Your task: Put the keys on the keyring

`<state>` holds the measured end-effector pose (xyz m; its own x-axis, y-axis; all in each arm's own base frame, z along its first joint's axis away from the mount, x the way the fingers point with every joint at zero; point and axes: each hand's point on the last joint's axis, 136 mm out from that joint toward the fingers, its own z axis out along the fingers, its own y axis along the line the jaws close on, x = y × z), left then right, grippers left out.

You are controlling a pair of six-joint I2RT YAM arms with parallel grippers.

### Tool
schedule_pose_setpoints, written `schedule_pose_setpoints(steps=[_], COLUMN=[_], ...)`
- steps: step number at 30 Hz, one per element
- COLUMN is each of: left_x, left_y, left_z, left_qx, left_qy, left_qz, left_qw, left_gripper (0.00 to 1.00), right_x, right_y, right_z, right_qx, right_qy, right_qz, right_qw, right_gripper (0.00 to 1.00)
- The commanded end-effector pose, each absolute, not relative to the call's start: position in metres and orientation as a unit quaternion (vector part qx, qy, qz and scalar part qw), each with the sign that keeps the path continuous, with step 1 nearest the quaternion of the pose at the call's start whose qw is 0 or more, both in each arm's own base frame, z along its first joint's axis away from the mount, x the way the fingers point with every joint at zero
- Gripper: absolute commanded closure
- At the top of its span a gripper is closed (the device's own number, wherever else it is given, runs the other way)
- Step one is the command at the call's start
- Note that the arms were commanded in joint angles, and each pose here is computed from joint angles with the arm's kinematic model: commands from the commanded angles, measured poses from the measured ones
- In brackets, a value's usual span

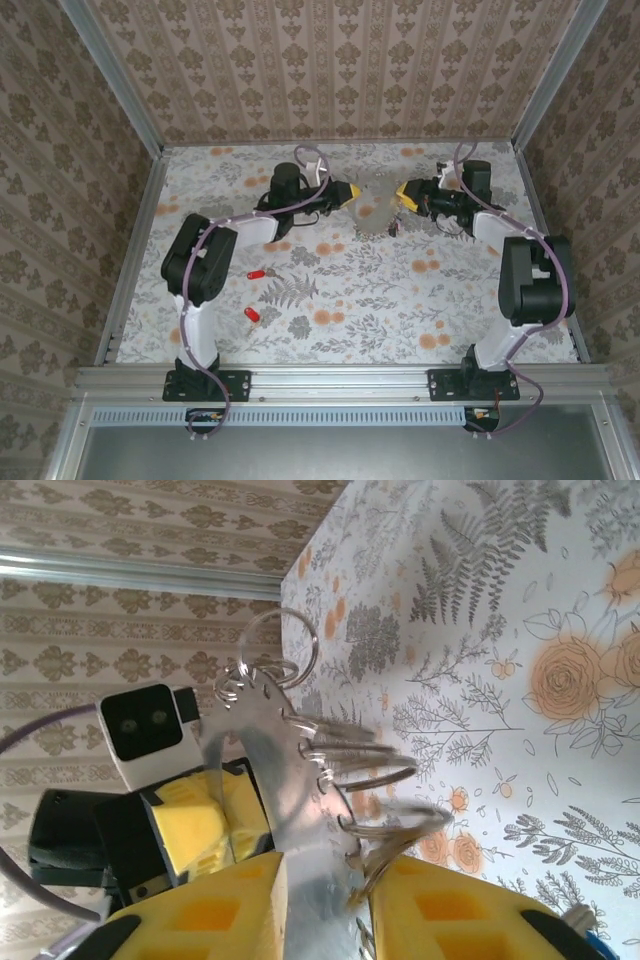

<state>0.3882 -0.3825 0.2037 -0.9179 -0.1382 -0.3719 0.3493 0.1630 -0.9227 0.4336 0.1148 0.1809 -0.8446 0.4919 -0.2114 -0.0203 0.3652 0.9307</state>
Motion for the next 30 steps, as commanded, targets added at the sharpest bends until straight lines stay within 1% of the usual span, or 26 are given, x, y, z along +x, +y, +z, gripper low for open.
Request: schedule_pose_setpoints(steps=[1,2,3,6,8,10,13,14,16,17,18,19,20,21,23,25,26,28,30], left_x=[0.382,0.379,0.374,0.361,0.351,0.339,0.322,0.318,0.31,0.307,0.304,0.301,0.3,0.299,0.296,0.293,0.293,0.293,0.292], left_y=[-0.365,-0.363,-0.36,-0.352,-0.348,-0.344,-0.338,-0.336,-0.332,-0.33,-0.329,-0.327,-0.326,-0.325,-0.323,-0.321,-0.32,-0.318,-0.316], left_z=[0.266,0.274,0.281,0.304,0.318,0.333,0.349,0.353,0.356,0.358,0.36,0.363,0.363,0.364,0.368,0.372,0.374,0.376,0.379], left_qx=[0.136,0.148,0.161,0.201,0.229,0.258,0.296,0.307,0.327,0.336,0.343,0.352,0.356,0.359,0.365,0.371,0.371,0.372,0.374], left_qy=[0.721,0.722,0.725,0.727,0.723,0.714,0.701,0.698,0.697,0.694,0.689,0.683,0.68,0.676,0.666,0.658,0.655,0.651,0.646], left_qz=[-0.625,-0.616,-0.605,-0.578,-0.564,-0.554,-0.539,-0.532,-0.514,-0.509,-0.506,-0.502,-0.5,-0.498,-0.497,-0.498,-0.499,-0.505,-0.513], left_qw=[0.269,0.279,0.288,0.312,0.327,0.342,0.362,0.367,0.378,0.384,0.389,0.396,0.402,0.408,0.419,0.427,0.429,0.427,0.425], left_gripper=[1.0,1.0,1.0,1.0,1.0,1.0,1.0,1.0,1.0,1.0,1.0,1.0,1.0,1.0,1.0,1.0,1.0,1.0,1.0], right_x=[0.429,0.427,0.424,0.413,0.401,0.39,0.375,0.369,0.353,0.345,0.339,0.331,0.325,0.317,0.31,0.299,0.295,0.282,0.278], right_y=[0.098,0.092,0.086,0.073,0.071,0.066,0.061,0.062,0.068,0.07,0.072,0.076,0.08,0.088,0.106,0.132,0.144,0.17,0.187], right_z=[0.228,0.233,0.239,0.263,0.29,0.314,0.343,0.353,0.368,0.374,0.374,0.377,0.378,0.378,0.366,0.348,0.34,0.32,0.306], right_qx=[0.116,0.117,0.117,0.102,0.078,0.064,0.047,0.027,-0.014,-0.029,-0.037,-0.049,-0.071,-0.099,-0.14,-0.212,-0.243,-0.318,-0.352], right_qy=[0.802,0.806,0.81,0.815,0.809,0.8,0.773,0.758,0.721,0.706,0.694,0.681,0.672,0.667,0.686,0.701,0.702,0.686,0.664], right_qz=[0.498,0.483,0.466,0.423,0.403,0.38,0.354,0.351,0.349,0.348,0.348,0.348,0.346,0.342,0.327,0.301,0.287,0.265,0.245], right_qw=[0.309,0.322,0.336,0.382,0.421,0.46,0.524,0.55,0.599,0.616,0.629,0.643,0.651,0.654,0.635,0.611,0.604,0.599,0.613], right_gripper=[0.61,0.57,0.55,0.44,0.41,0.34,0.27,0.23,0.05,0.03,0.07,0.06,0.03,0.03,0.09,0.2,0.24,0.33,0.38])
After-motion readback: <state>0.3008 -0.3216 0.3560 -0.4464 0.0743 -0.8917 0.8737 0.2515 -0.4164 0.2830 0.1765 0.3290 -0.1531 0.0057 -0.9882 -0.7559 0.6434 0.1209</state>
